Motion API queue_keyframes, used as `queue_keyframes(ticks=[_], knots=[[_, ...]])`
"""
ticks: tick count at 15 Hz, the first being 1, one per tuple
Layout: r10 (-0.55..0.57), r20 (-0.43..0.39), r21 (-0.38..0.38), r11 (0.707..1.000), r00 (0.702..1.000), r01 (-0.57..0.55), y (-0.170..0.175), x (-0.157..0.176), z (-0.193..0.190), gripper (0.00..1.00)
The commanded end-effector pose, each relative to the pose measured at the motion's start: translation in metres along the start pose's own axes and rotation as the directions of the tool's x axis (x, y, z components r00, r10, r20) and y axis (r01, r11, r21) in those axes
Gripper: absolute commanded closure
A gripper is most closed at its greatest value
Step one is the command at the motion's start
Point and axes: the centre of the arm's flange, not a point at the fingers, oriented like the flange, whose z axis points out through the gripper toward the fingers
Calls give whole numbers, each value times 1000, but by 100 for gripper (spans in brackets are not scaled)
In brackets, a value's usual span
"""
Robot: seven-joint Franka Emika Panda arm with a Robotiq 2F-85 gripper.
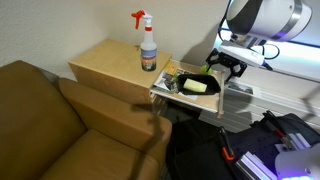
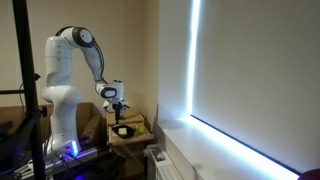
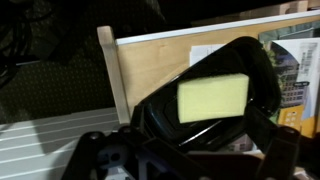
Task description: Put the black bowl on the windowsill and the green ball on the nightstand
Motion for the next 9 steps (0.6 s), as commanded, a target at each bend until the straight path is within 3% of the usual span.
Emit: queue_keyframes(ticks=[1, 6, 9], knots=[[103, 52, -24, 994, 993, -102, 7, 7, 71, 0], [216, 2, -3, 976, 976, -216, 9, 15, 115, 0], [281, 13, -30, 959, 959, -281, 13, 19, 133, 0]])
